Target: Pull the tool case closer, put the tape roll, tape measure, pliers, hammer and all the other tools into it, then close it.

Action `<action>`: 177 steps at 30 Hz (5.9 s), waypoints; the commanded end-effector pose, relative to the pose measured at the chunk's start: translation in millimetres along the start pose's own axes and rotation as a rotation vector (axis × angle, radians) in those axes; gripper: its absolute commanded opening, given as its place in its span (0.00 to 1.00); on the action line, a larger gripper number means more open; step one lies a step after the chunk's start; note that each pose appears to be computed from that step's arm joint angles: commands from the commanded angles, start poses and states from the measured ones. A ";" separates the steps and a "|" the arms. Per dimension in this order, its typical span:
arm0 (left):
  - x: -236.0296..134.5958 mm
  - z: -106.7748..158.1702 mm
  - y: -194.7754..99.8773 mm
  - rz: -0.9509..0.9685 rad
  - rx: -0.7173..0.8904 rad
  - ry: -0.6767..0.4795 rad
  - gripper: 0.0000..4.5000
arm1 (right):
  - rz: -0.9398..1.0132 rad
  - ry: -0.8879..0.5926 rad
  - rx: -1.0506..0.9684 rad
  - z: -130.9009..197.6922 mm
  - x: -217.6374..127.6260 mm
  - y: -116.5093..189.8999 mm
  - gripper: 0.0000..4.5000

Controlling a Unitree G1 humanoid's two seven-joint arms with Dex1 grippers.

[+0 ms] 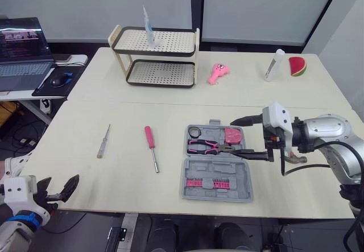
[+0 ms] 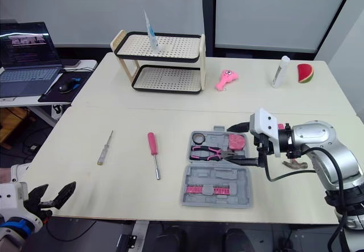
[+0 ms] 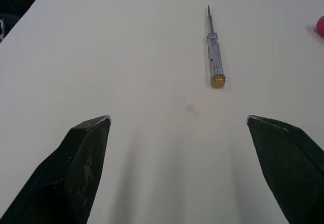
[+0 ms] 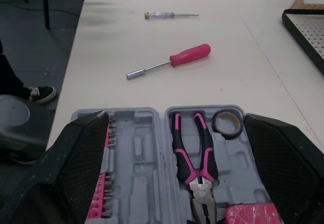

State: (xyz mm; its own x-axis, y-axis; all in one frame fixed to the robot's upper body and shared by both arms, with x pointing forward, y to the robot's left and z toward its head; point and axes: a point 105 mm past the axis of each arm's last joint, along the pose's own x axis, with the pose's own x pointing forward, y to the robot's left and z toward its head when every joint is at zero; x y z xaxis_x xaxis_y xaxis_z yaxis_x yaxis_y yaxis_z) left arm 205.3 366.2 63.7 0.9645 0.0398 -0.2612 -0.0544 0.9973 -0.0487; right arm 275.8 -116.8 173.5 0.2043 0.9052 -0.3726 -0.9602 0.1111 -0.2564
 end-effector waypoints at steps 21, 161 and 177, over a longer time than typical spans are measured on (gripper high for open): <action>125.6 9.0 -37.9 0.003 0.028 0.141 0.81 | 0.030 -0.049 -0.053 24.7 16.4 7.3 1.00; 88.0 2.1 -338.4 -1.313 0.887 0.155 0.01 | -0.229 0.292 0.086 -33.6 -41.5 39.2 1.00; 76.8 114.4 -147.7 -0.650 0.335 -0.202 0.01 | -0.809 0.193 0.080 -34.2 -134.0 -11.5 1.00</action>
State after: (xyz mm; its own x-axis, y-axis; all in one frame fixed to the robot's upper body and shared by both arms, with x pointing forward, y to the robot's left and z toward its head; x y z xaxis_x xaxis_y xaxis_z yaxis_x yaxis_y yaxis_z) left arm 319.0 212.3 146.3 0.7471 -0.6368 -0.1907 0.6633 0.7328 0.1516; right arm 266.1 -236.0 182.8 0.7996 0.5135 -0.3113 -0.6001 0.7018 -0.3839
